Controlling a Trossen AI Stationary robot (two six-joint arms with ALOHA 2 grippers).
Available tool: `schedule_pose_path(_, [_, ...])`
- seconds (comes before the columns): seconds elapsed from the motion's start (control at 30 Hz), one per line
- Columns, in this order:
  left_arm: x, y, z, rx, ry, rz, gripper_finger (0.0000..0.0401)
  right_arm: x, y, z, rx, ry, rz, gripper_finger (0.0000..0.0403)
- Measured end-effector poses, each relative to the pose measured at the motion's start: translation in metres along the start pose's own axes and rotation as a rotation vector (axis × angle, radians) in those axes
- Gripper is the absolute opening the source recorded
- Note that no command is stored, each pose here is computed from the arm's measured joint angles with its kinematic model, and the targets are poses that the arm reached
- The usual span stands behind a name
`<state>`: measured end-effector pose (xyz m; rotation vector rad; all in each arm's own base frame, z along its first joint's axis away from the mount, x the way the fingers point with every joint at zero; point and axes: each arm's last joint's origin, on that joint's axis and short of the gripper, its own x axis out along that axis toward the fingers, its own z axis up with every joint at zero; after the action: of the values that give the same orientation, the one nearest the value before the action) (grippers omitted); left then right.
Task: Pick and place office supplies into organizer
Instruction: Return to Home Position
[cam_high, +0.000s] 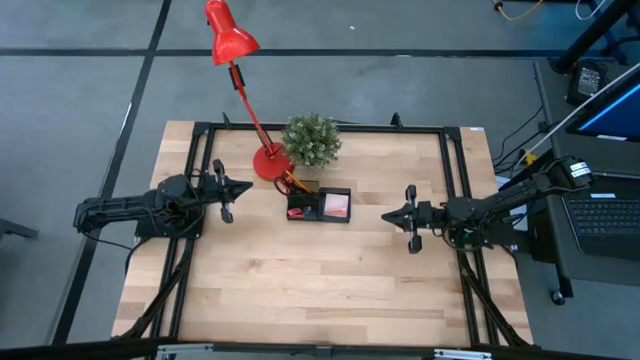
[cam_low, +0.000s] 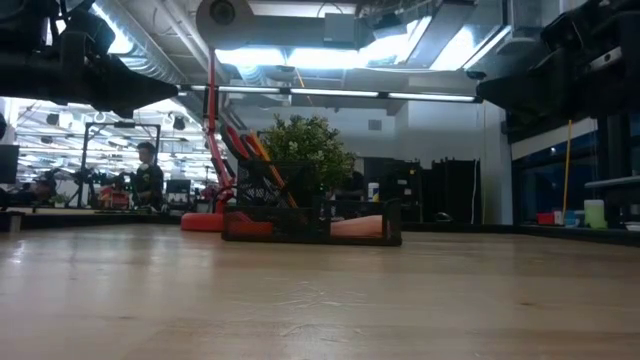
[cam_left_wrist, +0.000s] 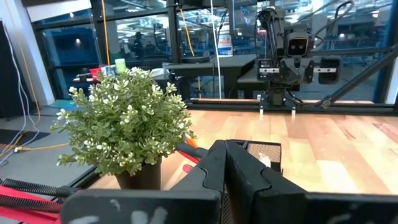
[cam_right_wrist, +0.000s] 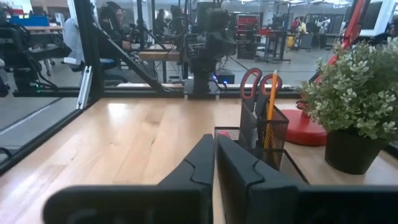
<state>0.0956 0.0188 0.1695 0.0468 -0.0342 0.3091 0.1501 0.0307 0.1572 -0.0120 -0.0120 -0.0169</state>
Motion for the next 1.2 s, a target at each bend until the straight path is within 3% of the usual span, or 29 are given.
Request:
schedule_pose_path(0.63, [0.0, 0.0, 0.0, 0.0, 0.0, 0.0, 0.0004, -0.006, -0.002, 0.004, 0.033, 0.002, 0.013, 0.0025])
schedule_pose_path(1.03, [0.0, 0.0, 0.0, 0.0, -0.001, 0.0, 0.0002, -0.035, -0.017, 0.015, 0.042, -0.026, 0.236, 0.0026])
schedule_pose_path(1.2, [0.0, 0.0, 0.0, 0.0, 0.0, 0.0, 0.0005, -0.044, -0.015, 0.013, 0.033, -0.011, 0.267, 0.0026])
